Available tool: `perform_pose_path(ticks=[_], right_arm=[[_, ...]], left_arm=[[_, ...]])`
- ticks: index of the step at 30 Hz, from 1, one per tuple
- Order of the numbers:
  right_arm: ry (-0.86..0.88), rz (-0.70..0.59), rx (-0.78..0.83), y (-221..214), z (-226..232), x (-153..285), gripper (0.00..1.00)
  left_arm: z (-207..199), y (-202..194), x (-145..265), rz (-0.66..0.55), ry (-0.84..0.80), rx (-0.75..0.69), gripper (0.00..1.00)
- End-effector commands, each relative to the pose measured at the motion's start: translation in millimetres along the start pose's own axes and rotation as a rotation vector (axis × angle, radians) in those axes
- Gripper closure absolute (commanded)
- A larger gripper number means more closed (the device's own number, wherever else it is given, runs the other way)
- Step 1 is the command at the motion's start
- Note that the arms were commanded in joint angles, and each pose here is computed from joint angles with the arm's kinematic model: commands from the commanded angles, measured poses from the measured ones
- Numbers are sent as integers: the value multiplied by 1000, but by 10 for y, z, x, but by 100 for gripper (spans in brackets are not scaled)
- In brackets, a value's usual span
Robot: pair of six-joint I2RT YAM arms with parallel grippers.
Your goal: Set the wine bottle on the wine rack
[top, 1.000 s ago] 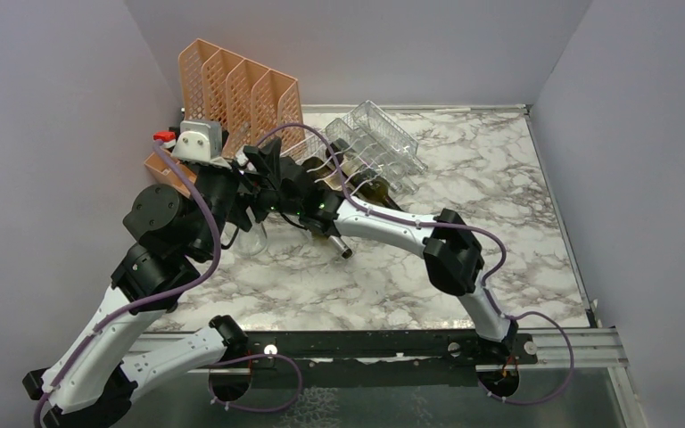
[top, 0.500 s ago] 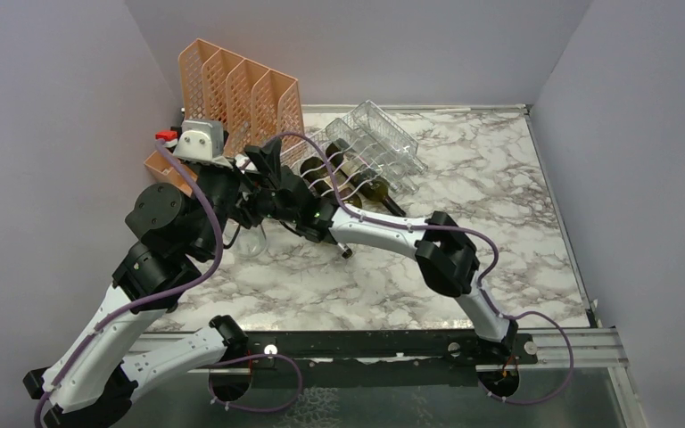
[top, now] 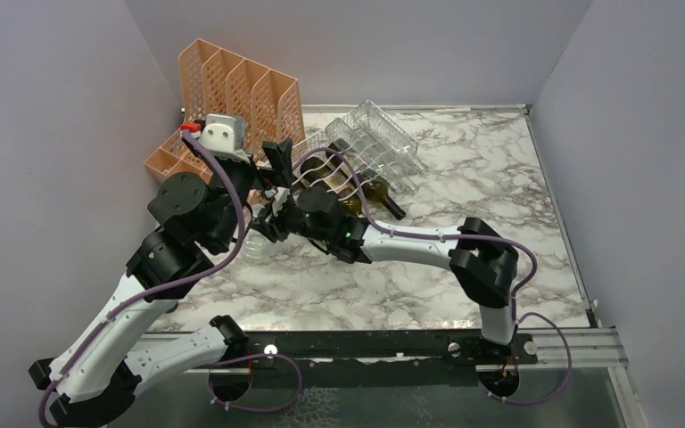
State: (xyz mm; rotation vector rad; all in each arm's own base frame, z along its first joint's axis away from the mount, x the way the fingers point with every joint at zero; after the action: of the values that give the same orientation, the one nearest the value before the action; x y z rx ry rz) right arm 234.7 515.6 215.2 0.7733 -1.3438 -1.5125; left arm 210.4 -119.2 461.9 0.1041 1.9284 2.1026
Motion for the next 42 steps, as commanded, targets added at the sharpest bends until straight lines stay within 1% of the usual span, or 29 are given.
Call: perform_pose_path(ticks=[1, 6, 12, 16, 24, 32, 35, 38, 42], right_arm=[[-45, 141, -66, -411, 28, 264, 99], [-65, 206, -103, -586, 29, 537, 99], [-69, 202, -134, -561, 68, 880, 99], [-42, 216, -165, -593, 128, 1097, 99], [-68, 310, -198, -935, 94, 1429, 99], [-87, 348, -215, -1214, 52, 1694, 99], [-79, 371, -207, -1300, 48, 1761, 99], [-82, 426, -185, -1388, 33, 1812, 99], [-74, 488, -147, -1509, 12, 1880, 99]], left_arm=[[-17, 1, -1, 10, -6, 16, 1], [-63, -106, -44, 43, -5, 13, 1], [-109, -268, -80, 86, 0, 7, 1], [-163, -472, -94, 134, -8, -8, 1], [-323, -1055, -110, 285, -14, -1, 1], [-360, -1641, 10, 470, 10, -1, 1], [-361, -1851, 84, 539, 19, 28, 1], [-369, -2069, 161, 610, 27, 70, 1], [-370, -2428, 284, 733, 61, 117, 1]])
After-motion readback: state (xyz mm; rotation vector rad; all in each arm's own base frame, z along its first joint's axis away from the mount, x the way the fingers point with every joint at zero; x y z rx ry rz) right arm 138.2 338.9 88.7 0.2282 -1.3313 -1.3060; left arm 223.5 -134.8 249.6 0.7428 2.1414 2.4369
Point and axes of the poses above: each gripper's point midway between its finger pads, its own x axis back along the fingers, its own z axis along the line the jaws close on, y = z × x, the point moved 4 cm from there along x, back along the fingers, and after that the axes turned 11 degrees about -x, right-handed, at the moved point
